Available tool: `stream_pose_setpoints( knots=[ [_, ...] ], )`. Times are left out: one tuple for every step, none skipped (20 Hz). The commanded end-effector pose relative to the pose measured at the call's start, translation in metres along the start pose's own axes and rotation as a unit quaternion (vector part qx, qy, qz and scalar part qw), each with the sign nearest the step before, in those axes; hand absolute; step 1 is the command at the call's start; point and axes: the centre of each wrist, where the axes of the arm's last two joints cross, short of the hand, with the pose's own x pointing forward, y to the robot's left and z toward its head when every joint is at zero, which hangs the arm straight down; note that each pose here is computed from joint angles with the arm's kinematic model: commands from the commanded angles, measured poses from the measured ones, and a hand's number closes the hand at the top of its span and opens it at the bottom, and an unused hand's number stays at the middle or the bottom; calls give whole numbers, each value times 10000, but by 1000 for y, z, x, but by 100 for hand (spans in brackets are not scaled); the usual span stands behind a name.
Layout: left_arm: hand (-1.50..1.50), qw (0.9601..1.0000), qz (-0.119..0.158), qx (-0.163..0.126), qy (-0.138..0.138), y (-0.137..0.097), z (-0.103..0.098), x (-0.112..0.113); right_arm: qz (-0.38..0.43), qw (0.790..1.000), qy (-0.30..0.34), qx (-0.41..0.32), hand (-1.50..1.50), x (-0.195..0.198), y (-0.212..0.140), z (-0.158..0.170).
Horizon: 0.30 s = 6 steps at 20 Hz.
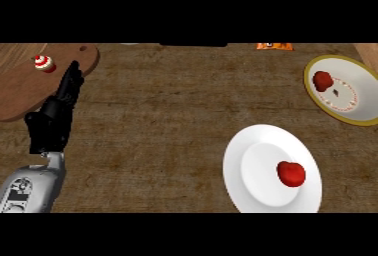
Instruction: Pick the bell pepper from the plate and place it in the bowl
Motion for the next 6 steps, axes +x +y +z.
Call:
stream_pose_setpoints(
  knots=[
    [0, 10000, 35, 83, 37, -7, 0, 6, -351, 9981, -424, 268, -150, -5, -13, 17],
    [0, 10000, -34, -32, -1, -4, -4, 14, -361, 9977, -394, 424, -150, -18, -4, 28],
    [0, 10000, -73, -16, 51, 7, -3, 8, -385, 9978, -440, 304, -150, -14, -5, 22],
    [0, 10000, 34, -35, 30, -8, 1, 3, -356, 9978, -355, 441, -150, -6, -10, 16],
    [0, 10000, -72, 14, 2, -13, 7, 0, -368, 9980, -408, 306, -150, -10, -6, 19],
    [0, 10000, 65, 6, 46, 0, 2, 9, -309, 9979, -315, 475, -150, -18, -14, 36]
  ],
)
